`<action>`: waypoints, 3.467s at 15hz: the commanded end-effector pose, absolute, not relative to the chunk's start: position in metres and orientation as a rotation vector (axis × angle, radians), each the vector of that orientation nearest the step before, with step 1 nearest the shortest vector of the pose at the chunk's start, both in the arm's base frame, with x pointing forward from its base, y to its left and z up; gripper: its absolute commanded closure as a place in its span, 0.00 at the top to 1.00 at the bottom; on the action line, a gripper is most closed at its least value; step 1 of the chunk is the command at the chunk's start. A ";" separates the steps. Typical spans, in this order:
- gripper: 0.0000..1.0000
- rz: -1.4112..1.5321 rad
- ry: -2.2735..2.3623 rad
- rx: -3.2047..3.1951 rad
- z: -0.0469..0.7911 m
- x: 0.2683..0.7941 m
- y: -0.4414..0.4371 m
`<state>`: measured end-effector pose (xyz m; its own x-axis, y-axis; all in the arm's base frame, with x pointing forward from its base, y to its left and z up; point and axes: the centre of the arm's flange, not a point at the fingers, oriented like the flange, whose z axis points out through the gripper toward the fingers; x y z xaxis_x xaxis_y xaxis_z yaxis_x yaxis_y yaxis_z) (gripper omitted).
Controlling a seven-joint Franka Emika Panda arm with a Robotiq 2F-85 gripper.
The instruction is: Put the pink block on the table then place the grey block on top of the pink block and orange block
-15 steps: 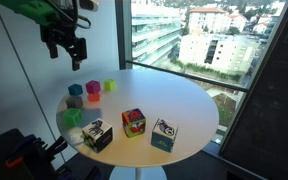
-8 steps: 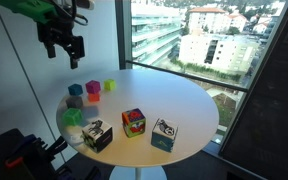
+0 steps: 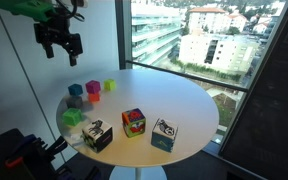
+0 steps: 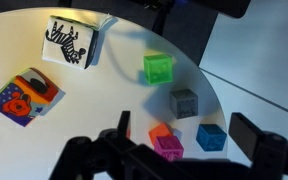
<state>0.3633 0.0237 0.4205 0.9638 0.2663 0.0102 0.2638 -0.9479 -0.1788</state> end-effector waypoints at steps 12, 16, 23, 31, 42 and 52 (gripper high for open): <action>1.00 -0.054 -0.514 -3.062 0.376 0.366 0.042; 1.00 -0.051 -0.475 -3.053 0.377 0.365 0.040; 1.00 -0.023 -0.506 -3.046 0.372 0.365 0.039; 1.00 -0.024 -0.511 -3.065 0.342 0.378 0.055; 1.00 -0.046 -0.401 -3.078 0.320 0.428 0.083; 1.00 -0.039 -0.342 -3.075 0.311 0.475 0.112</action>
<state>0.4577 0.0990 0.3138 0.9710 0.2373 0.0284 0.2383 -0.9703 -0.0408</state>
